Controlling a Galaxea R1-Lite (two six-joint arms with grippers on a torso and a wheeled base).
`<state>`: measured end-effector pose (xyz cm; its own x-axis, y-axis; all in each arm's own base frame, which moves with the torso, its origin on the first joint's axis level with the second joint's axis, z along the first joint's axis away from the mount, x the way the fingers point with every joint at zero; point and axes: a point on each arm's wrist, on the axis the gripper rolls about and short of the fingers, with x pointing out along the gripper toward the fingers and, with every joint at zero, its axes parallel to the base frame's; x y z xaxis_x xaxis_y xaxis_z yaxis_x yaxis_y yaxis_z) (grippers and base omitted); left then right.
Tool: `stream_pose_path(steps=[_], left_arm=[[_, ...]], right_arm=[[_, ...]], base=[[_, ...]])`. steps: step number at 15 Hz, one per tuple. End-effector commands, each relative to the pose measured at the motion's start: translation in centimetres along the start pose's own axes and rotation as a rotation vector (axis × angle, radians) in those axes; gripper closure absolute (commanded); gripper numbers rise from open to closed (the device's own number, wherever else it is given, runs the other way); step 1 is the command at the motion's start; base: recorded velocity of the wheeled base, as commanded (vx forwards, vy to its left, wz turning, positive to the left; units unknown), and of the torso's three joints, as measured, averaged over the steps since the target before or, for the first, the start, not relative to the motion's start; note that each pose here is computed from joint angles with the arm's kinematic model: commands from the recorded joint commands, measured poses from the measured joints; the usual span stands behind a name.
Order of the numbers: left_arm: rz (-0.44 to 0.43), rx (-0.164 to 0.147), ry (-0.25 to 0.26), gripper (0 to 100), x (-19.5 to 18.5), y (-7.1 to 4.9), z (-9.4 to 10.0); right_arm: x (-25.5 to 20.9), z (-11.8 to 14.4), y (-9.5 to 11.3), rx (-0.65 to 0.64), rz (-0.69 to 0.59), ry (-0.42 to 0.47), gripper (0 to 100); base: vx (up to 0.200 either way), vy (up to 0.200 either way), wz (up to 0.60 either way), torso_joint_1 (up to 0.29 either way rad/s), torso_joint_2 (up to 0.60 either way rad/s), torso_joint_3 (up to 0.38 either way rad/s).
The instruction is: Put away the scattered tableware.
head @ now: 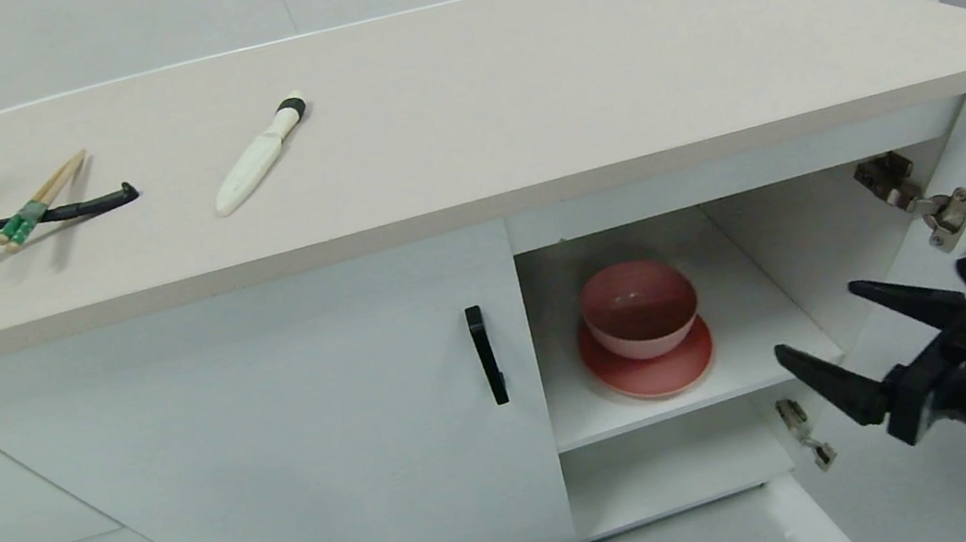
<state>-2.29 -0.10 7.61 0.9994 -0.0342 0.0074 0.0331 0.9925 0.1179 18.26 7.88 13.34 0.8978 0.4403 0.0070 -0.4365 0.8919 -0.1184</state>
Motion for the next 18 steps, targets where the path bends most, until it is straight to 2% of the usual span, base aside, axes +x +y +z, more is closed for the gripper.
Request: stream_pose_path(steps=[1, 5, 8, 9, 11, 12, 13, 14, 15, 18], left_arm=[[-0.001, -0.012, 0.003, 0, 0.0, 0.0, 0.0], [-0.003, -0.031, 0.004, 0, 0.0, 0.0, 0.0], [0.000, -0.051, 0.007, 0, 0.0, 0.0, -0.1], [0.000, -0.051, 0.007, 0, 0.0, 0.0, -0.1], [0.000, -0.052, 0.007, 0, 0.0, 0.0, -0.1], [0.000, -0.052, 0.007, 0, 0.0, 0.0, -0.1], [0.000, -0.052, 0.007, 0, 0.0, 0.0, -0.1], [0.000, -0.051, 0.007, 0, 0.0, 0.0, -0.1], [0.000, -0.051, 0.007, 0, 0.0, 0.0, -0.1], [0.000, -0.049, 0.007, 0, 0.0, 0.0, -0.1]], right_arm=[[-5.3, 1.3, -1.7, -0.012, -0.130, -0.051, 0], [-7.0, 1.4, -1.7, -0.003, -0.172, -0.016, 0], [-10.1, 1.3, -1.6, 0.003, -0.233, 0.033, 0], [-11.9, 0.8, -1.3, 0.017, -0.254, 0.076, 0], [-16.2, -0.9, -0.2, 0.111, -0.316, 0.119, 0], [-18.4, -1.7, 0.6, 0.116, -0.351, 0.076, 0], [-20.6, -2.6, 1.6, 0.093, -0.387, -0.011, 0], [-21.9, -3.6, 2.4, 0.078, -0.426, -0.025, 0], [-22.2, -4.5, 2.7, 0.070, -0.452, 0.031, 0], [-22.1, -4.8, 2.7, 0.058, -0.453, 0.023, 0]], base=[[0.000, 0.000, 0.00, 0.000, 0.00, 0.000], [0.000, 0.000, 0.00, 0.000, 0.00, 0.000], [-0.200, 0.000, 0.00, 0.002, 0.00, 0.001], [-0.200, 0.000, 0.00, 0.002, 0.00, -0.002], [-0.200, 0.000, 0.00, 0.005, 0.01, 0.002], [-0.200, 0.000, 0.00, 0.002, 0.00, -0.002], [-0.200, 0.000, 0.00, -0.002, 0.00, 0.002], [-0.200, 0.000, 0.00, 0.002, 0.00, 0.002], [-0.200, 0.000, 0.00, 0.007, 0.00, 0.007], [-0.200, 0.000, 0.00, -0.001, 0.00, 0.002]])
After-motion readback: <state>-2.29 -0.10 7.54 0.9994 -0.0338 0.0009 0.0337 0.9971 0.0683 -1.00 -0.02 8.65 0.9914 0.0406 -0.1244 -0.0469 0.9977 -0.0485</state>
